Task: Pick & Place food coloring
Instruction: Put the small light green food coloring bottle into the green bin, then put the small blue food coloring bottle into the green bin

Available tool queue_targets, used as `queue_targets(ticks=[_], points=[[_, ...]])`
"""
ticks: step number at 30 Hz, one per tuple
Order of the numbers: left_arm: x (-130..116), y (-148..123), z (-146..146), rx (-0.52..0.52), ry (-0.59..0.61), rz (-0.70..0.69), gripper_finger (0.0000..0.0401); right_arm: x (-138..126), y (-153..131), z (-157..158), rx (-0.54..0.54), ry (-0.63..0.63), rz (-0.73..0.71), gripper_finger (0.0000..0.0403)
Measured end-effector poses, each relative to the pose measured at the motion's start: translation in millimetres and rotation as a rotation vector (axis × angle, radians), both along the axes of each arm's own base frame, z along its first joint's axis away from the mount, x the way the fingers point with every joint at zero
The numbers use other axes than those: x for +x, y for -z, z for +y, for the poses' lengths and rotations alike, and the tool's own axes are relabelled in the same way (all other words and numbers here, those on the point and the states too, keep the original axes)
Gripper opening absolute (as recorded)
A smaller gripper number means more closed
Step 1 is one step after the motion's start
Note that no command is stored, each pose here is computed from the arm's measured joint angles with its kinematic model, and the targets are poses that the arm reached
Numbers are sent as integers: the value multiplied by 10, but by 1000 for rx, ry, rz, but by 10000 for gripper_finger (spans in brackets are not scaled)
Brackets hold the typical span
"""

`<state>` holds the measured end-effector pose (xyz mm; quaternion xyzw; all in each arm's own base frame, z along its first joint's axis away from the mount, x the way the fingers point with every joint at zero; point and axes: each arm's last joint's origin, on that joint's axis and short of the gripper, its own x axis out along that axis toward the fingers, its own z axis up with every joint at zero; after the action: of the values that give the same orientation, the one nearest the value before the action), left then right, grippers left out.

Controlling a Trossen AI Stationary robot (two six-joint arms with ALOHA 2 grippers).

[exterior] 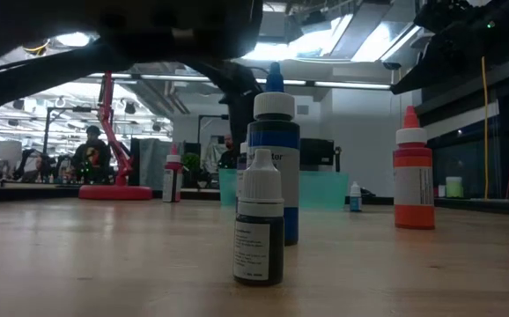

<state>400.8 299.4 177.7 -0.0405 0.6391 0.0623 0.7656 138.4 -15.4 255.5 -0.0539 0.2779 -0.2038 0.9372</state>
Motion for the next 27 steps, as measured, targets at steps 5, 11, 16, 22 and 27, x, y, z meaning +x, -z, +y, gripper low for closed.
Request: queue_targets(ticks=[5,11,16,22,27], points=[[15,2,0,6,0,-9,62,0,0,0,0,0,0,175],[0,3,7,-1,-19,-3,88,0,0,1,0,0,0,175],[2,3,4,-2,-27,-3,107,0,0,0,0,0,0,175],[-6,-21,1,0,-29,7,122,0,0,0,1,0,-1,175],[-56,-302,-49,24,-29,-7,131,0,0,0,0,0,0,175]])
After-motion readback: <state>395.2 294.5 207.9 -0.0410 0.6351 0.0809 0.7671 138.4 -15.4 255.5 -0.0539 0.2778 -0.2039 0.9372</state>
